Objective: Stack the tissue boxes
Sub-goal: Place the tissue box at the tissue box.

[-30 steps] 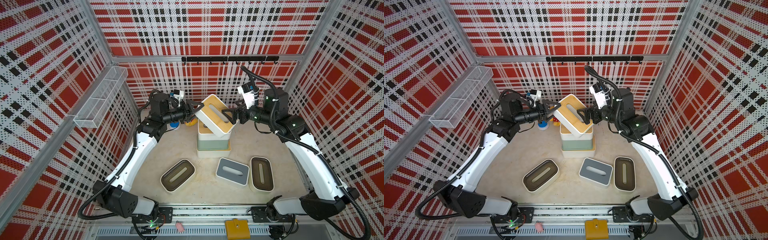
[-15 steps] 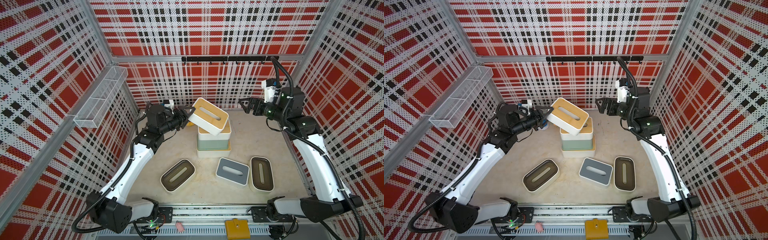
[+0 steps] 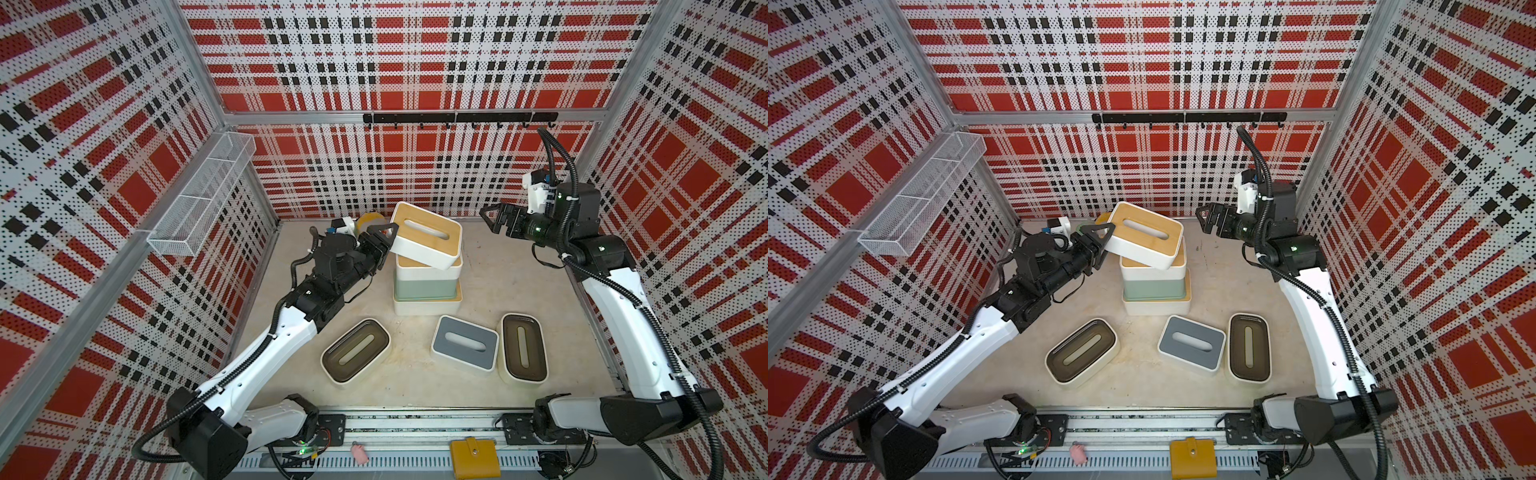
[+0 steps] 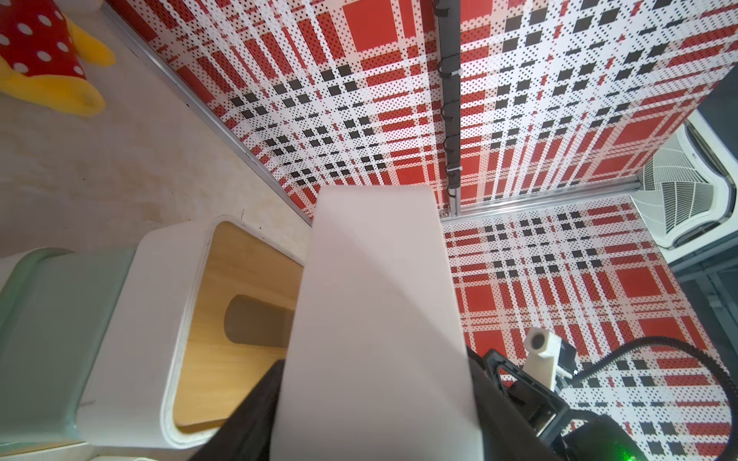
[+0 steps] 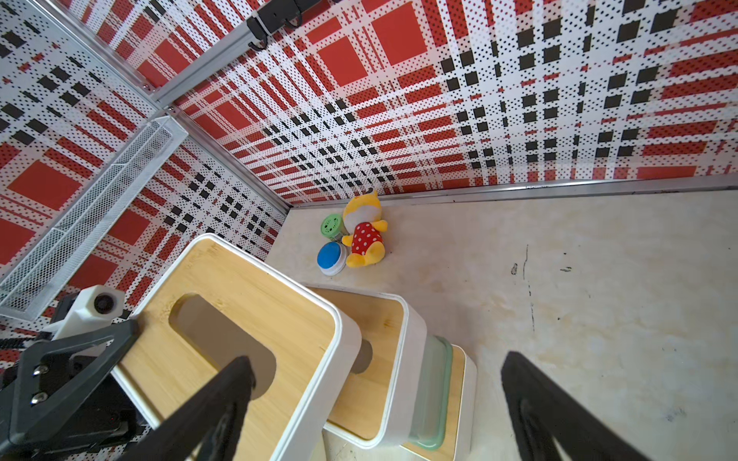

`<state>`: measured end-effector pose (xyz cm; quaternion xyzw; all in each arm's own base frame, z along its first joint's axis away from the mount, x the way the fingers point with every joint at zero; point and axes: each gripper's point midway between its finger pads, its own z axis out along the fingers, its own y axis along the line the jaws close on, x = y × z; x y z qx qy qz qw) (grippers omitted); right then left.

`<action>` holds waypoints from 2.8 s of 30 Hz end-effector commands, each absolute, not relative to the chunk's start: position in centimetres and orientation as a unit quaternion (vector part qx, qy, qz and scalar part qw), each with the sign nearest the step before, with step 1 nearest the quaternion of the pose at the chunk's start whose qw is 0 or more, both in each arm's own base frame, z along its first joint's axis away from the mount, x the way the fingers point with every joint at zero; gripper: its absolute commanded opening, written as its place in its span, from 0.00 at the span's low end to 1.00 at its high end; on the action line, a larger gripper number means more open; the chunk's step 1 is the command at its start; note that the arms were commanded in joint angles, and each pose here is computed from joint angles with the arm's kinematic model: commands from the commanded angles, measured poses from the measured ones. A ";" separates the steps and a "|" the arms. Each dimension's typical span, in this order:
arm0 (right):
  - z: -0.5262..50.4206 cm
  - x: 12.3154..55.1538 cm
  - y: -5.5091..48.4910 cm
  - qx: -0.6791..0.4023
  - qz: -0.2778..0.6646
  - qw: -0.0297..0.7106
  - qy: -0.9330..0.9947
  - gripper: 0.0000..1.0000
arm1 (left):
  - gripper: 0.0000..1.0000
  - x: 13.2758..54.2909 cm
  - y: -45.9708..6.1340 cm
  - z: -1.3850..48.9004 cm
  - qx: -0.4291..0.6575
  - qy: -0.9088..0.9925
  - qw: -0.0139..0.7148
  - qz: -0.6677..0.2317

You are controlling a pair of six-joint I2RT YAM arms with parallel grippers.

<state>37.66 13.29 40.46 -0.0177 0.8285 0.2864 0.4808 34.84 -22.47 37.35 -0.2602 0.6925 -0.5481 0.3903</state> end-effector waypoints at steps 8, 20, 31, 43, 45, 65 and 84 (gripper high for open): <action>40.4 37.0 13.5 -0.024 0.304 0.480 0.822 1.00 | 0.27 35.0 -23.3 41.9 -0.298 0.600 0.444 -0.595; 39.8 36.0 13.4 -0.014 0.318 0.472 0.822 1.00 | 0.27 34.9 -24.4 40.1 -0.324 0.600 0.455 -0.573; 39.3 35.2 14.4 -0.026 0.351 0.456 0.818 1.00 | 0.30 35.1 -25.1 38.8 -0.334 0.600 0.449 -0.571; 38.0 34.6 15.1 -0.022 0.376 0.434 0.818 1.00 | 0.35 34.7 -25.3 37.4 -0.341 0.601 0.442 -0.571; 38.1 34.5 15.2 -0.024 0.382 0.436 0.814 1.00 | 0.37 34.6 -25.4 37.1 -0.342 0.603 0.441 -0.570; 37.4 34.6 16.1 -0.034 0.404 0.419 0.812 1.00 | 0.57 34.7 -25.3 35.6 -0.357 0.602 0.434 -0.567; 36.4 35.3 17.0 -0.034 0.431 0.399 0.809 1.00 | 0.72 34.7 -24.9 34.5 -0.363 0.608 0.426 -0.563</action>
